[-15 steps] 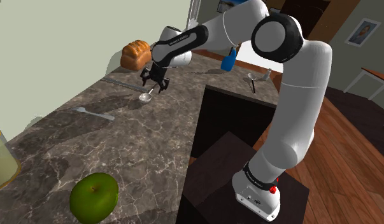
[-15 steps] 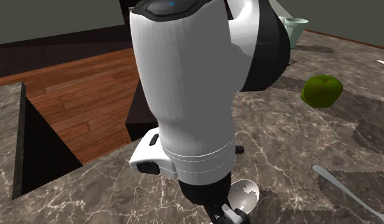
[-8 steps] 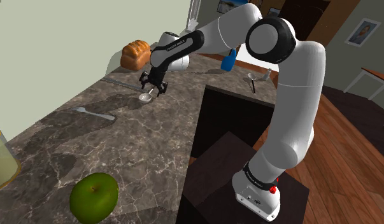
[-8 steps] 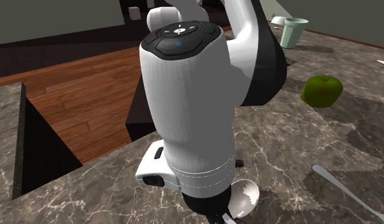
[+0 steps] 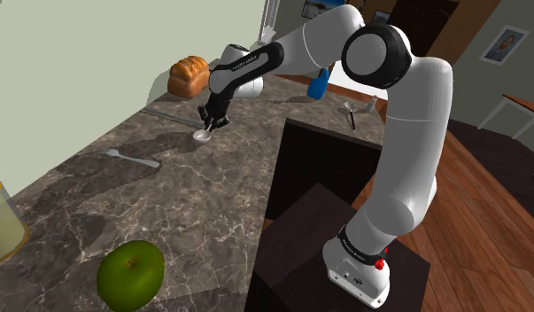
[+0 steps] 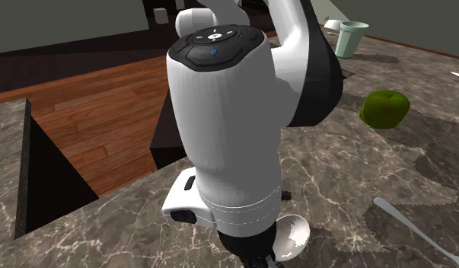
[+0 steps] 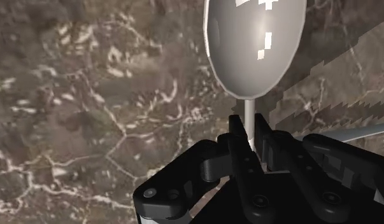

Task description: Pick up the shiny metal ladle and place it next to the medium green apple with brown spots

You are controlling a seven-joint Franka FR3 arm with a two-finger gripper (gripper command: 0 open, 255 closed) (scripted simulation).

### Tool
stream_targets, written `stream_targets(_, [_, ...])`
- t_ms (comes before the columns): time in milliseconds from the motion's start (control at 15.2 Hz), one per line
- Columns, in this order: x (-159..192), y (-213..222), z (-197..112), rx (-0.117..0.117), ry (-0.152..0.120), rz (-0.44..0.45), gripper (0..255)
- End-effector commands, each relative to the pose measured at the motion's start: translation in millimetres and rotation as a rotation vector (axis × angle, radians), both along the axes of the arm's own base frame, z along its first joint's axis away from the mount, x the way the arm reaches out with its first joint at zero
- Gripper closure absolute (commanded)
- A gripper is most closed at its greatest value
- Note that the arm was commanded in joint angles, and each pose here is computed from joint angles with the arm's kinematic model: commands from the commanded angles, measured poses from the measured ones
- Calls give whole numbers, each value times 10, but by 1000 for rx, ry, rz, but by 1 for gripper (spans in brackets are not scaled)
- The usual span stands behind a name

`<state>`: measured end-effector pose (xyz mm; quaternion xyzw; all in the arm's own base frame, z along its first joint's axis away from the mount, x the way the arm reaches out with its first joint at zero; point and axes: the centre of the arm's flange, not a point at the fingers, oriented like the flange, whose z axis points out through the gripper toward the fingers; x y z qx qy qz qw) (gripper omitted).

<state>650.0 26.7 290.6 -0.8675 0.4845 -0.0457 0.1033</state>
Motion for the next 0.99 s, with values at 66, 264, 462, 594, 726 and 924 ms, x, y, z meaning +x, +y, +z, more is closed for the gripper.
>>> stream_targets(66, [-1, 3, -3, 0, 0, 0, 255])
stream_targets(264, [-1, 4, -3, 0, 0, 0, 255])
stream_targets(462, [-1, 3, 99, 0, 0, 0, 255])
stream_targets(594, [0, 3, 205, 0, 0, 0, 255])
stream_targets(726, [0, 3, 311, 0, 0, 0, 255])
stream_targets(924, [0, 3, 469, 0, 0, 0, 255])
